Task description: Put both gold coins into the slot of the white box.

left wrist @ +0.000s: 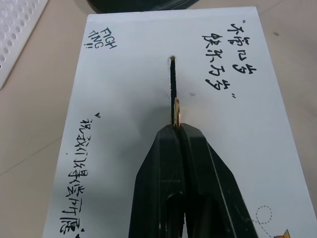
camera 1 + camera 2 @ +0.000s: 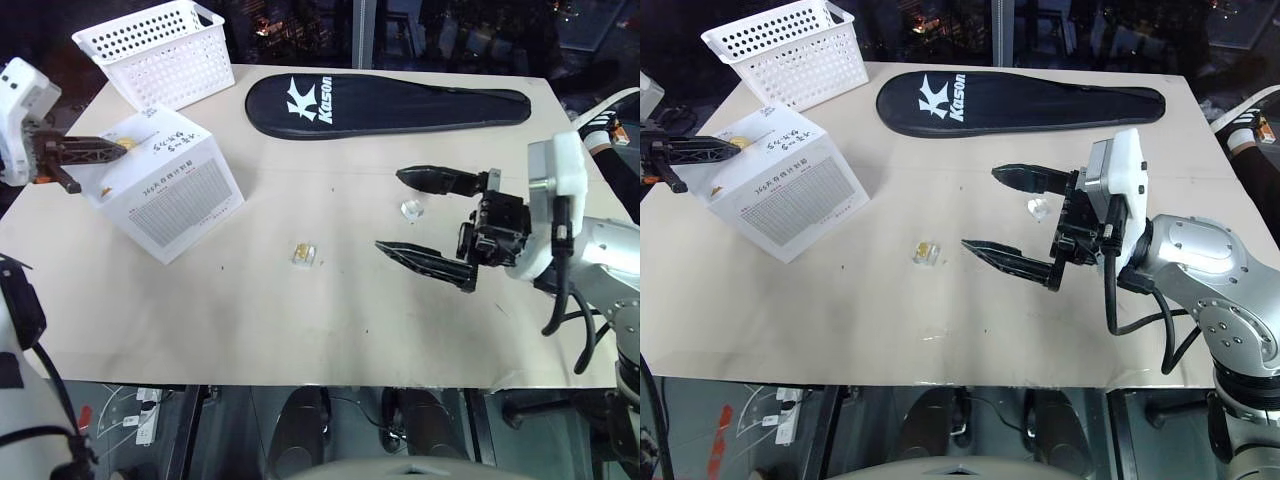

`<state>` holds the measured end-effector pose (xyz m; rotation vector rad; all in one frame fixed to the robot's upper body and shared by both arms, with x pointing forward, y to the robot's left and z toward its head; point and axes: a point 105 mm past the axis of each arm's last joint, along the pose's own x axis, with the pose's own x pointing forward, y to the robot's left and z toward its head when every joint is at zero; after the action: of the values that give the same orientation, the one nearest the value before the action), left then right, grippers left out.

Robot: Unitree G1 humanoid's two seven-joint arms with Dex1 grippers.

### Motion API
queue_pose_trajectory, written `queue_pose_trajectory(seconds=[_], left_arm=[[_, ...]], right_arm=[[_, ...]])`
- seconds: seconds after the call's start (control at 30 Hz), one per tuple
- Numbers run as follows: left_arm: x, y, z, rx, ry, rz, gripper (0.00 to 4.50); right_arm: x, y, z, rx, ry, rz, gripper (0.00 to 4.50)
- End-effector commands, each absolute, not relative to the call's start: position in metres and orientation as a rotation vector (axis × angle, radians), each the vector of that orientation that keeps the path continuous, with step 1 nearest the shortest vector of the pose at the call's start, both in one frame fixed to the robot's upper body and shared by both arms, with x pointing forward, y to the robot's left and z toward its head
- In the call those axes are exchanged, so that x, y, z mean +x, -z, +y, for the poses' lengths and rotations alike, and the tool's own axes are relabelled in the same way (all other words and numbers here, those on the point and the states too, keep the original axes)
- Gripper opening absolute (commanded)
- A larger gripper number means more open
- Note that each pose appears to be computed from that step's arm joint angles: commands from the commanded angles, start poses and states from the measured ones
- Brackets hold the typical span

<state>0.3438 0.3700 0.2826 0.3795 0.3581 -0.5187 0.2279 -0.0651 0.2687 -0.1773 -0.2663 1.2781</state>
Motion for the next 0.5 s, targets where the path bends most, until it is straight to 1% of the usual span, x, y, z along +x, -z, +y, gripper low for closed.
queue_pose_trajectory(seconds=[0.03, 0.13, 0.2, 0.23, 0.33, 0.4, 0.5], left_arm=[[0.345, -0.291, 0.373, 0.406, 0.490, 0.329, 0.00], [0.345, -0.291, 0.372, 0.413, 0.488, 0.326, 0.00], [0.345, -0.296, 0.371, 0.397, 0.491, 0.290, 0.56], [0.345, -0.301, 0.371, 0.372, 0.491, 0.264, 0.74], [0.339, -0.313, 0.367, 0.305, 0.523, 0.218, 2.14], [0.338, -0.323, 0.360, 0.269, 0.569, 0.180, 2.14], [0.338, -0.342, 0.328, 0.216, 0.731, 0.102, 2.14]], right_arm=[[0.221, -0.276, -0.065, -0.205, -1.291, -0.310, 4.48], [0.221, -0.275, -0.064, -0.206, -1.294, -0.304, 4.48], [0.221, -0.275, -0.064, -0.206, -1.295, -0.304, 4.50], [0.221, -0.275, -0.064, -0.205, -1.295, -0.303, 4.50], [0.221, -0.274, -0.064, -0.207, -1.294, -0.301, 4.50], [0.221, -0.273, -0.065, -0.210, -1.291, -0.301, 4.50], [0.222, -0.272, -0.067, -0.209, -1.286, -0.298, 4.50]])
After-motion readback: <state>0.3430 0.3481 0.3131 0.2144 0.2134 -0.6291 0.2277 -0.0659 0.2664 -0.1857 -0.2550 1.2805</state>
